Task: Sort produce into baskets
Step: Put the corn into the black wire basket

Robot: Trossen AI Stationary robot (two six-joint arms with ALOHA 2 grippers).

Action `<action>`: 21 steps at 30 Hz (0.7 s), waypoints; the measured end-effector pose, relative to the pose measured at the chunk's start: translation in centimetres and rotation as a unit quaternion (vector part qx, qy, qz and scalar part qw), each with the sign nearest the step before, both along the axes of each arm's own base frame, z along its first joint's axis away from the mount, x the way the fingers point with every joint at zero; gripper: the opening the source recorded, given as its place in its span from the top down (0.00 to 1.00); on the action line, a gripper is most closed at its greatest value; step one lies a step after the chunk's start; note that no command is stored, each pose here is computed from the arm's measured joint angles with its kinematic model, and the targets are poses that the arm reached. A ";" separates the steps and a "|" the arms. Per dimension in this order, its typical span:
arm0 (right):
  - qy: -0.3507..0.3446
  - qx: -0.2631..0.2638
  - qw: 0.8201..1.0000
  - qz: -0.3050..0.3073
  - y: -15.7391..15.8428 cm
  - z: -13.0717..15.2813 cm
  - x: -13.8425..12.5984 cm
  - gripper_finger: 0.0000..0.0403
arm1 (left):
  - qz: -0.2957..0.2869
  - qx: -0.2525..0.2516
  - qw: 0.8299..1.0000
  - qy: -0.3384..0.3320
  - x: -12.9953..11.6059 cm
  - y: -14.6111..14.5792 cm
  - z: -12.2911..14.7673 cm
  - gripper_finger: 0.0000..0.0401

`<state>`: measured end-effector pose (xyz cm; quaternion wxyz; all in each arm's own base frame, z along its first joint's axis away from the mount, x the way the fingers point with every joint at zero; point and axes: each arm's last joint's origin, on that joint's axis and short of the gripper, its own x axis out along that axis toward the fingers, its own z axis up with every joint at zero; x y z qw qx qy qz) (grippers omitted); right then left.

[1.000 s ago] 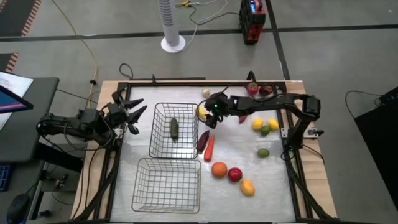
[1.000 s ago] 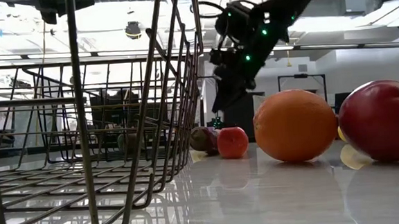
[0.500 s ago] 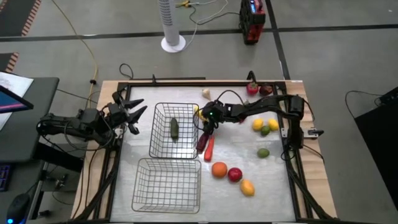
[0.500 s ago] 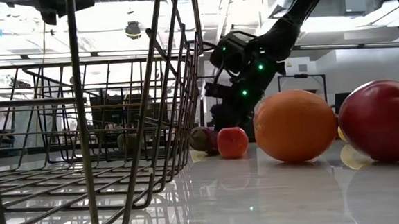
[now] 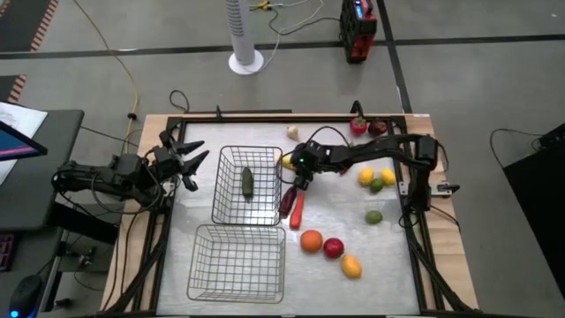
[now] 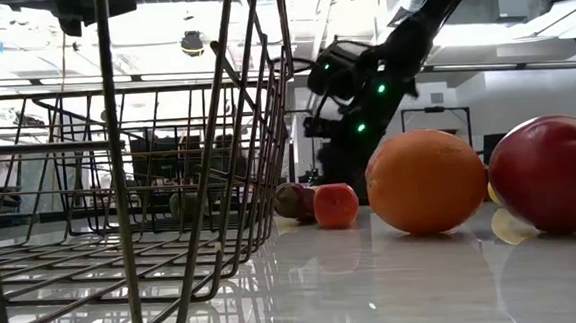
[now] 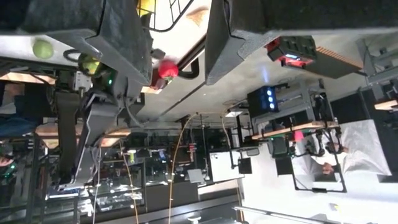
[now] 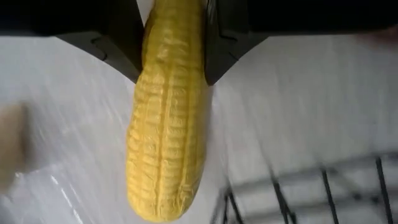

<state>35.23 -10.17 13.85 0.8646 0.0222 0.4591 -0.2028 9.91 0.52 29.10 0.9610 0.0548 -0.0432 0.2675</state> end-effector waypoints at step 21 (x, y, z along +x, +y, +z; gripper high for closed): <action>-0.283 -0.065 0.951 0.108 9.0 12.6 0.7 0.55 | -0.003 -0.019 1.000 -0.013 0.0 0.0 0.0 0.66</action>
